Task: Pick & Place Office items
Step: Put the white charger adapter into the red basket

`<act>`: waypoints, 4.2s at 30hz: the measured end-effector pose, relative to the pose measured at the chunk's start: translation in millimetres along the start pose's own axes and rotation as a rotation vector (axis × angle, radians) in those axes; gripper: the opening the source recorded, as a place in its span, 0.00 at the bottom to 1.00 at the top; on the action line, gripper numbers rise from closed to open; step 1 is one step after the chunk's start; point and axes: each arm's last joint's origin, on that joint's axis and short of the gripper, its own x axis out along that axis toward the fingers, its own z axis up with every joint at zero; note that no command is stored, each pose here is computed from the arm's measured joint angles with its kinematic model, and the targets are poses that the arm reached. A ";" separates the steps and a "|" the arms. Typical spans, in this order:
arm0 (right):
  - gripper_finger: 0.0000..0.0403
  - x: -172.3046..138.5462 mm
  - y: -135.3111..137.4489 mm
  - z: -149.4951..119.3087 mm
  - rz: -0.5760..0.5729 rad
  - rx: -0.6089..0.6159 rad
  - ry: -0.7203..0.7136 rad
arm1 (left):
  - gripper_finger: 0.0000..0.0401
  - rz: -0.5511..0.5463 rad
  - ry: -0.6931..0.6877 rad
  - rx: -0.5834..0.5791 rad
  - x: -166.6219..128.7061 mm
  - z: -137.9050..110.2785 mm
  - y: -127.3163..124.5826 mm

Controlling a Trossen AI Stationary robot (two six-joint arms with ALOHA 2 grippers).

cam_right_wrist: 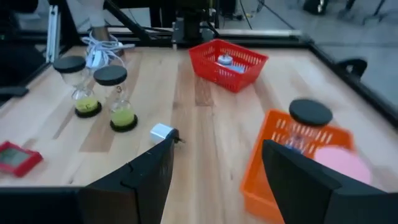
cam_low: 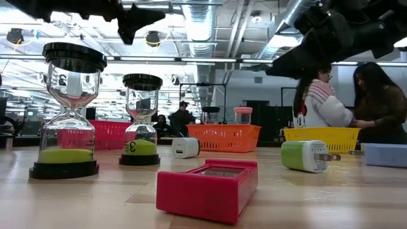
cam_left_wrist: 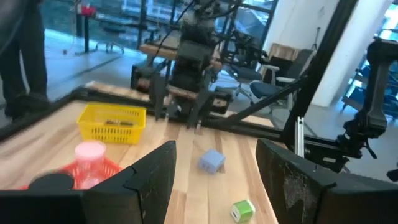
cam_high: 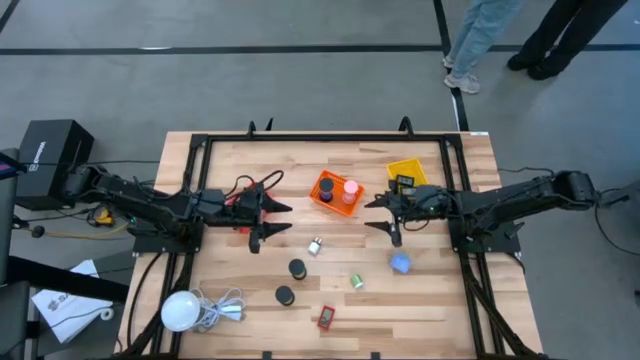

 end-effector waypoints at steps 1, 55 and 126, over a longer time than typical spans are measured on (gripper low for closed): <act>0.58 0.1 -1.3 -0.5 -0.006 0.013 0.005 | 0.54 -0.004 -0.002 0.012 3.0 2.0 -1.6; 0.58 -0.5 -22.2 -9.3 -0.100 0.045 0.090 | 0.54 0.523 1.014 -0.391 170.1 -60.4 12.9; 0.58 -0.7 -22.1 -10.7 -0.099 0.045 0.104 | 0.34 1.055 0.878 -0.506 -28.4 -38.7 53.9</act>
